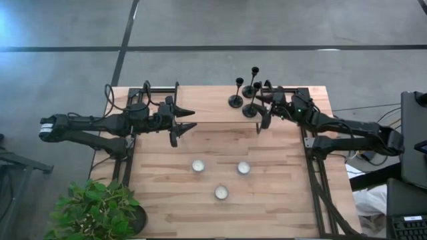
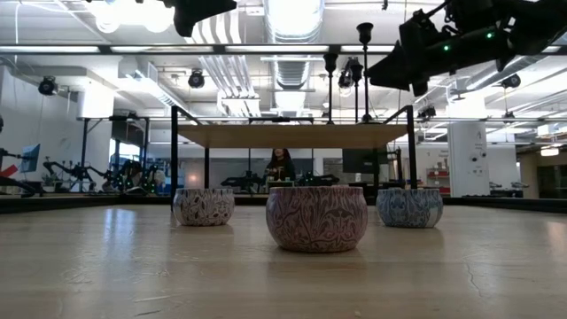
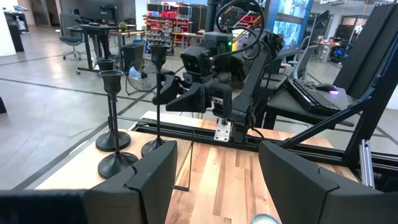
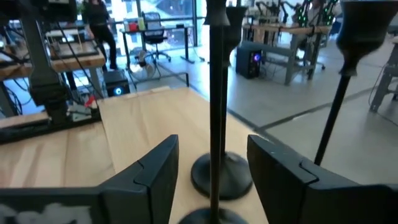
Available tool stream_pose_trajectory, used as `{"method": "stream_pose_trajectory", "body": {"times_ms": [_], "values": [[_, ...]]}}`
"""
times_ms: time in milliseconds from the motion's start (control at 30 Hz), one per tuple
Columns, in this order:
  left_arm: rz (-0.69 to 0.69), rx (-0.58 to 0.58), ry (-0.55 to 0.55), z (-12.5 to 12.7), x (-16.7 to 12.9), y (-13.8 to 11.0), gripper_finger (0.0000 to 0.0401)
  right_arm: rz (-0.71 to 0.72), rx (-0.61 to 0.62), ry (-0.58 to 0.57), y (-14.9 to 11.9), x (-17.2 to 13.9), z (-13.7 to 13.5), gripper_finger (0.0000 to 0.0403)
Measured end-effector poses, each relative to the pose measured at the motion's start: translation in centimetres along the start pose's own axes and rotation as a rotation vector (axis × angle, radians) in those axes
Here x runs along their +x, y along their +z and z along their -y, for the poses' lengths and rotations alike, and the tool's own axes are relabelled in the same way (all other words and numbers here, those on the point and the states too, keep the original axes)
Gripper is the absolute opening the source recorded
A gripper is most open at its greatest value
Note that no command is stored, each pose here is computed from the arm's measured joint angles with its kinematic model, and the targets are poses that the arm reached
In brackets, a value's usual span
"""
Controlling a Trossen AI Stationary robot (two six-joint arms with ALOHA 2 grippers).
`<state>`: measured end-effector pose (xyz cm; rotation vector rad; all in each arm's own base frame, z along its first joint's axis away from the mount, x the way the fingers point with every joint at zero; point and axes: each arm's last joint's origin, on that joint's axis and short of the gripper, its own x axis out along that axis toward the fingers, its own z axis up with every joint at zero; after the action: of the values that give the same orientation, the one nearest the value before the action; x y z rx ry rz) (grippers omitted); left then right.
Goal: Pick & Place candle stick holders
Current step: Put the white scented candle on the shelf
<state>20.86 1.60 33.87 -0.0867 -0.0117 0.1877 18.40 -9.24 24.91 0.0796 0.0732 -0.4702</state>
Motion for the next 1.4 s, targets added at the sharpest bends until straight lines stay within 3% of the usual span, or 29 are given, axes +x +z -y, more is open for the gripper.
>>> {"method": "stream_pose_trajectory", "body": {"times_ms": [633, 933, 1100, 1233, 1400], "values": [[-0.001, 0.000, -0.001, 0.0, 0.0, 0.0, 0.0234, -0.044, 0.074, 0.001, 1.2, -5.9, -0.1, 0.0161], [-0.001, 0.001, -0.001, 0.0, 0.0, 0.0, 0.0234, -0.042, 0.203, 0.178, 1.5, -8.6, -0.6, 0.0136], [-0.001, 0.001, -0.001, 0.0, 0.0, 0.0, 0.0234, -0.056, 0.295, 0.315, 1.7, -9.2, -1.0, 0.0099], [-0.001, 0.001, -0.001, 0.0, 0.0, 0.0, 0.0234, -0.053, 0.260, 0.366, 1.7, -9.4, -1.5, 0.0042], [-0.001, 0.001, -0.001, 0.0, 0.0, 0.0, 0.0234, 0.038, 0.177, 0.283, 2.2, -10.6, -1.6, 0.0010]]}}
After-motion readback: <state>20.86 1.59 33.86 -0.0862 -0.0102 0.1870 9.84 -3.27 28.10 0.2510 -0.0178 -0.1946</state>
